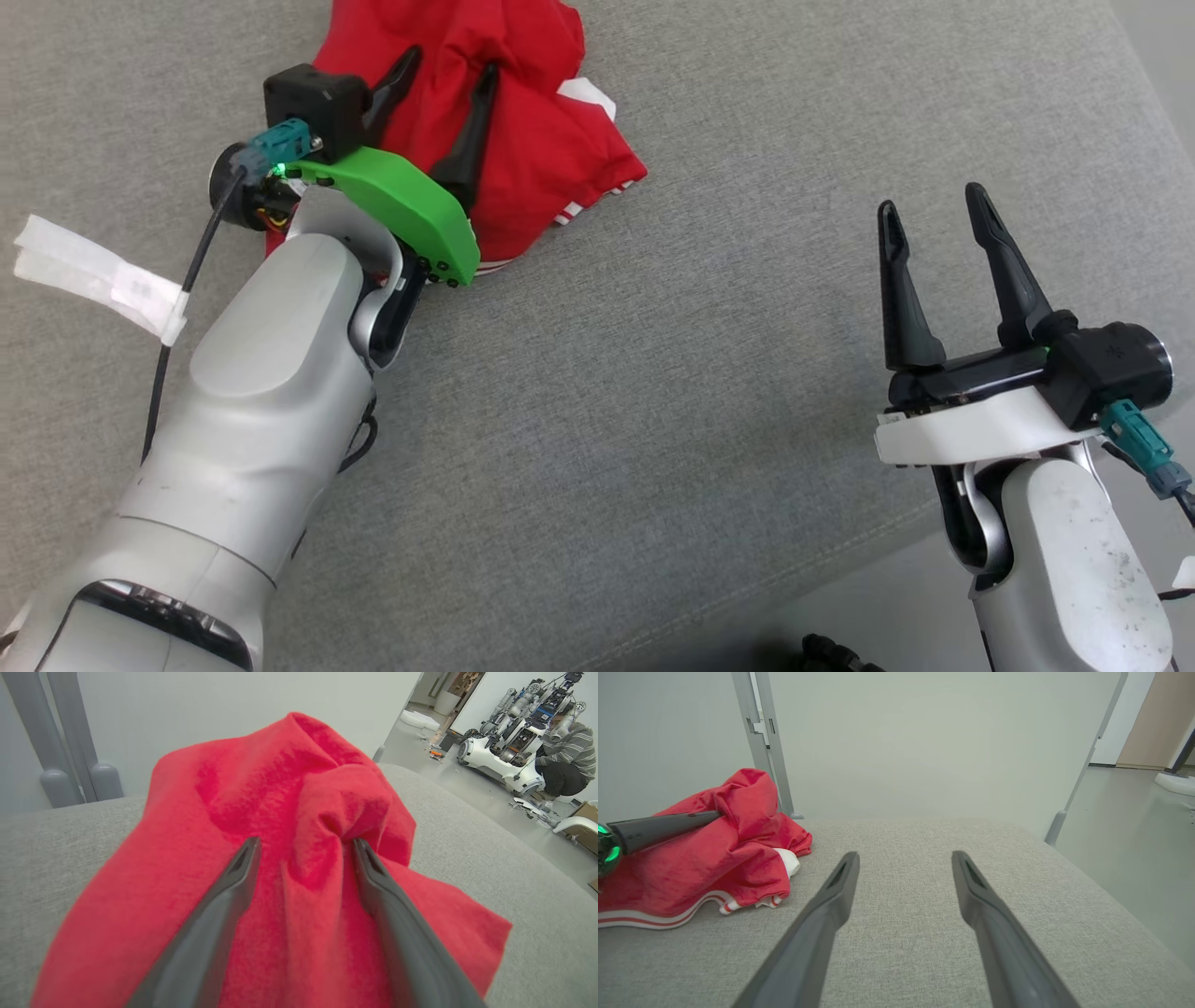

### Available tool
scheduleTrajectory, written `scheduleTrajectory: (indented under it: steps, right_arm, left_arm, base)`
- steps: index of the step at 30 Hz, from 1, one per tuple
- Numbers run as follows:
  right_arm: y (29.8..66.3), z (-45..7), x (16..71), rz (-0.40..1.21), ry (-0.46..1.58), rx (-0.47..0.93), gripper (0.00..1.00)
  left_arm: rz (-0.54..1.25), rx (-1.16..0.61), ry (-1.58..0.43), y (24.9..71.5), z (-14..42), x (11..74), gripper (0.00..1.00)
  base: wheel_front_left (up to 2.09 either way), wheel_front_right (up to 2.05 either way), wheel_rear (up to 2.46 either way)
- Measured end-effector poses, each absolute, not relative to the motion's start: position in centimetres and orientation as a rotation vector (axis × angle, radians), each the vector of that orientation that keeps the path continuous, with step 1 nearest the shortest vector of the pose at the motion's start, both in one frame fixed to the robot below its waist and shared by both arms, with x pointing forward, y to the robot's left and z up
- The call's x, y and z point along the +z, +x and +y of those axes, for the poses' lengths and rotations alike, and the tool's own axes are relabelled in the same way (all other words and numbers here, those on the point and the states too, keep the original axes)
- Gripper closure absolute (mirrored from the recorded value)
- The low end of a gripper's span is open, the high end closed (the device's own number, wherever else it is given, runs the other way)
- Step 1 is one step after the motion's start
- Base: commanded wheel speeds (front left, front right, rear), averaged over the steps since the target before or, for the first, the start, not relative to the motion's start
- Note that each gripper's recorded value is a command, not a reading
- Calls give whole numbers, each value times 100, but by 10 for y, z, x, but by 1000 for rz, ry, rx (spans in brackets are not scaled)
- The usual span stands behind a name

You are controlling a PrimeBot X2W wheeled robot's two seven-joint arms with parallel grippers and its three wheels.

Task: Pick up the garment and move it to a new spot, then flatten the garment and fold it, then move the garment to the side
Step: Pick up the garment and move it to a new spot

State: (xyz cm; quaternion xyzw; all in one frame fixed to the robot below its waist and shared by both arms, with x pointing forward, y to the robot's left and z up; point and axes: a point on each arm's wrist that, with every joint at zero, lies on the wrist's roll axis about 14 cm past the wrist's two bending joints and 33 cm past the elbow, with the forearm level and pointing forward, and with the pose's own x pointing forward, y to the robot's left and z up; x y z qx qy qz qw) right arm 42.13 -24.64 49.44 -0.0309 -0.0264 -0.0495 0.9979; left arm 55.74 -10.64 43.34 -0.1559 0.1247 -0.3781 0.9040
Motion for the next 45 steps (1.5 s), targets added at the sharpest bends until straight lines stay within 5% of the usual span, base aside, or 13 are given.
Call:
scheduleTrajectory:
  steps: [8, 17, 33, 45]
  right_arm:
    - [430, -225, 496, -68, -58, -37, 0]
    - [423, -188, 508, -100, -42, 63, 0]
    - [385, -140, 531, -159, 28, 187, 0]
    - [361, -125, 533, -162, 41, 230, 0]
  left_arm:
    - [64, -696, -241, 562, -73, 478, 0]
    - [-98, -459, -205, 515, 17, 517, 0]
    - [-146, -82, -181, 397, 155, 527, 0]
    - [-150, -15, -133, 345, 178, 527, 0]
  base:
    - [0, 0, 0]
    - [0, 0, 0]
    - [0, 0, 0]
    - [0, 0, 0]
